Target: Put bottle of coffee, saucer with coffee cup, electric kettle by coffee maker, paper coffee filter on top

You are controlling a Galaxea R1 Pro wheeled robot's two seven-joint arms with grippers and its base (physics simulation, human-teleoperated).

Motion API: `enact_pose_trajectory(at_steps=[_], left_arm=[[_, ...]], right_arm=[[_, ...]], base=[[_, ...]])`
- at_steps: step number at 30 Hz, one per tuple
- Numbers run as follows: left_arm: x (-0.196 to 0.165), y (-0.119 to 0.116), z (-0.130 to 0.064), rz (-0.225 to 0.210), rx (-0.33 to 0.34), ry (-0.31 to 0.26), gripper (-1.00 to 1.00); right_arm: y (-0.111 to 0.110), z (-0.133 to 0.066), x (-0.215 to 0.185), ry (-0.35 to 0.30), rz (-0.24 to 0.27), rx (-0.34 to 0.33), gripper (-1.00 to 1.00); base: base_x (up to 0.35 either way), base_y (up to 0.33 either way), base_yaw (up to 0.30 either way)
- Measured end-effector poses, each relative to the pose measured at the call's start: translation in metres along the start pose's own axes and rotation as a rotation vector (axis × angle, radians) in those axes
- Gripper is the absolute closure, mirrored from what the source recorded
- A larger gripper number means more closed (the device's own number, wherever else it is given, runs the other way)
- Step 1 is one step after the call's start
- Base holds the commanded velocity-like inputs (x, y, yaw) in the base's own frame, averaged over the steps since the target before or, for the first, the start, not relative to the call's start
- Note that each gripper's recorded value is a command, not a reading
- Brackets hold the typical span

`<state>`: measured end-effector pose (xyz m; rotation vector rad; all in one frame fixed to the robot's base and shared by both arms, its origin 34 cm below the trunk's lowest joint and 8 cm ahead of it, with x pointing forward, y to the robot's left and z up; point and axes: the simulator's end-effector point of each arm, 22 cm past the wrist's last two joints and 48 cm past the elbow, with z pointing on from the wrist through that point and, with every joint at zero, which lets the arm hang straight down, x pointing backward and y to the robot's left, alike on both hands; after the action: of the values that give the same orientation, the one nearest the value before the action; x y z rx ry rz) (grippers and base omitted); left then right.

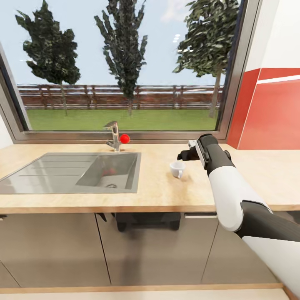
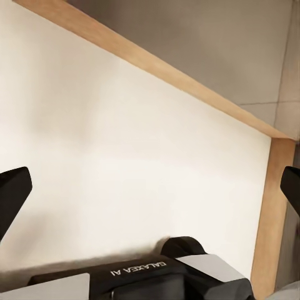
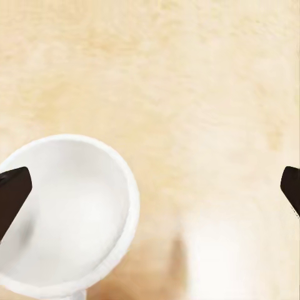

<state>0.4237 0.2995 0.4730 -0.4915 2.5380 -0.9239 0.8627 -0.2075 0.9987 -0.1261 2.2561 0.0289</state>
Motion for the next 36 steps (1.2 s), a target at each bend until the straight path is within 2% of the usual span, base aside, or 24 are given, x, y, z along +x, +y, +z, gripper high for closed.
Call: enact_pose_trajectory(at_steps=[8,21,36], left_arm=[[0.0,0.0,0.0,0.0,0.0,0.0,-1.0],[0.0,0.0,0.0,0.0,0.0,0.0,-1.0],[0.0,0.0,0.0,0.0,0.0,0.0,-1.0]], right_arm=[[-0.004,0.002,0.004,0.008,0.001,0.006,-1.0],[-0.016,0.016,0.029,0.062,0.004,0.016,-1.0],[-0.014,0.02,0.037,0.08,0.003,0.011,-1.0]], base=[[0.058,-0.001,0.0],[0.003,0.0,0.0],[0.0,0.0,0.0]])
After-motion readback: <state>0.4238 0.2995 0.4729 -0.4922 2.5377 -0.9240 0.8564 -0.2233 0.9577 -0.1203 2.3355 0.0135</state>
